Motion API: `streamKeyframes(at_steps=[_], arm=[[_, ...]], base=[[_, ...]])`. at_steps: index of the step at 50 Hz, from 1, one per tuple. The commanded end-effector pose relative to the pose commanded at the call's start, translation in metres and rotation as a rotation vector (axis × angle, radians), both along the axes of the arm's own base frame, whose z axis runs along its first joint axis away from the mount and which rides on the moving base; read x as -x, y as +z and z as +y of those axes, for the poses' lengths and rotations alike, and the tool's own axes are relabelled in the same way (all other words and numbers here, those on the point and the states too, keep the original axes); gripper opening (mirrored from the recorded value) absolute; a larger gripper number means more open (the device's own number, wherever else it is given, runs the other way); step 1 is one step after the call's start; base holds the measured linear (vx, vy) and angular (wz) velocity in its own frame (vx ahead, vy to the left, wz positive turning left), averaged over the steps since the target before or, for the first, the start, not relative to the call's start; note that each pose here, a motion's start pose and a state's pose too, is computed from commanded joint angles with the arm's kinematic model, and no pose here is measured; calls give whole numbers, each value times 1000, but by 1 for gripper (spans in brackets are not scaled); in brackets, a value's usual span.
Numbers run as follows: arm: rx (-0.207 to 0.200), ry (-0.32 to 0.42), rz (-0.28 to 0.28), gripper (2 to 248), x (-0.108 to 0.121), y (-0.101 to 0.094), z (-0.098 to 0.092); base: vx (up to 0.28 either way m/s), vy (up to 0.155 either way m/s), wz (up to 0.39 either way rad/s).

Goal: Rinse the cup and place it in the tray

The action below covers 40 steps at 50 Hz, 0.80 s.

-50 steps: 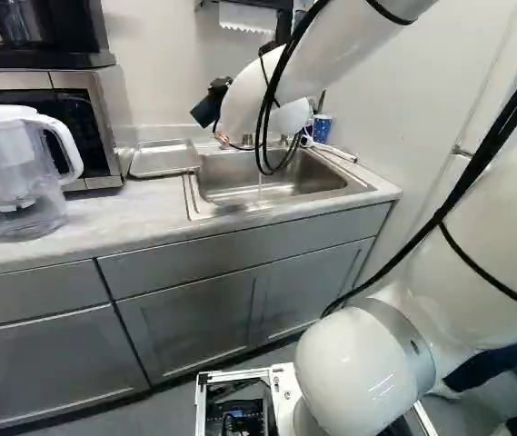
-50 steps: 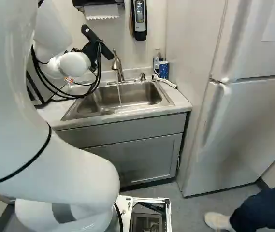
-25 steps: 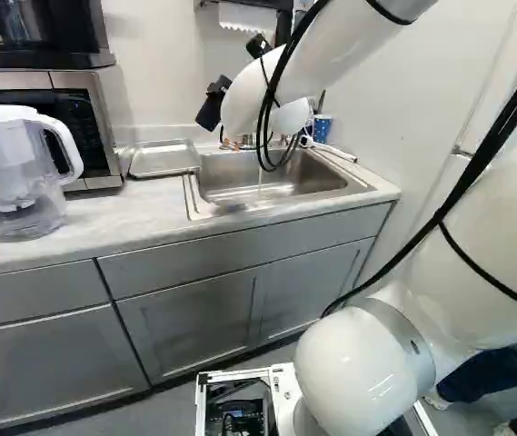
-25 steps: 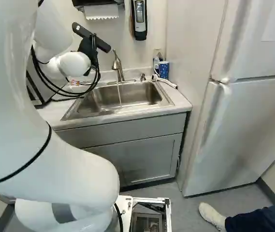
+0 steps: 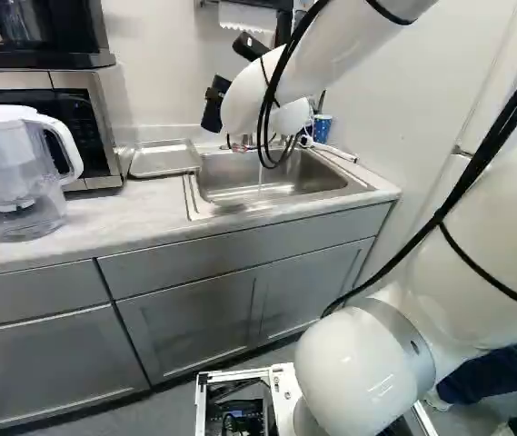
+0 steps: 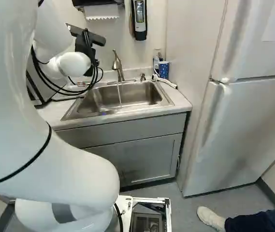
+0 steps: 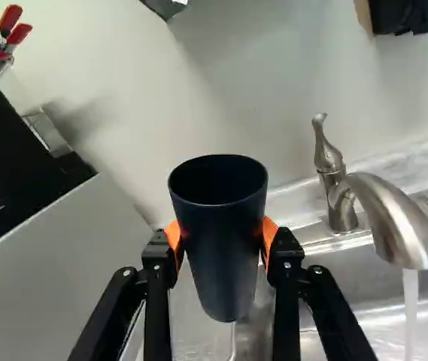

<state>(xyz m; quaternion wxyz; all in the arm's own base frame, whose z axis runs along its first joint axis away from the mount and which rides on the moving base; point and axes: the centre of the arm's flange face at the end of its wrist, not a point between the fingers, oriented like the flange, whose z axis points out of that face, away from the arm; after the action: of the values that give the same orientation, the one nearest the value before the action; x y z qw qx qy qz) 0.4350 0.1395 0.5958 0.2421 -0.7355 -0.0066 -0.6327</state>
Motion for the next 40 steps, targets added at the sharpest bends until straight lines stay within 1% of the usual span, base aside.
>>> streamKeyframes(at_steps=[26,40], arm=[[253,22,-100,121,0,0,0],[253,22,-100,121,0,0,0]], base=[[0,0,0],[0,0,0]])
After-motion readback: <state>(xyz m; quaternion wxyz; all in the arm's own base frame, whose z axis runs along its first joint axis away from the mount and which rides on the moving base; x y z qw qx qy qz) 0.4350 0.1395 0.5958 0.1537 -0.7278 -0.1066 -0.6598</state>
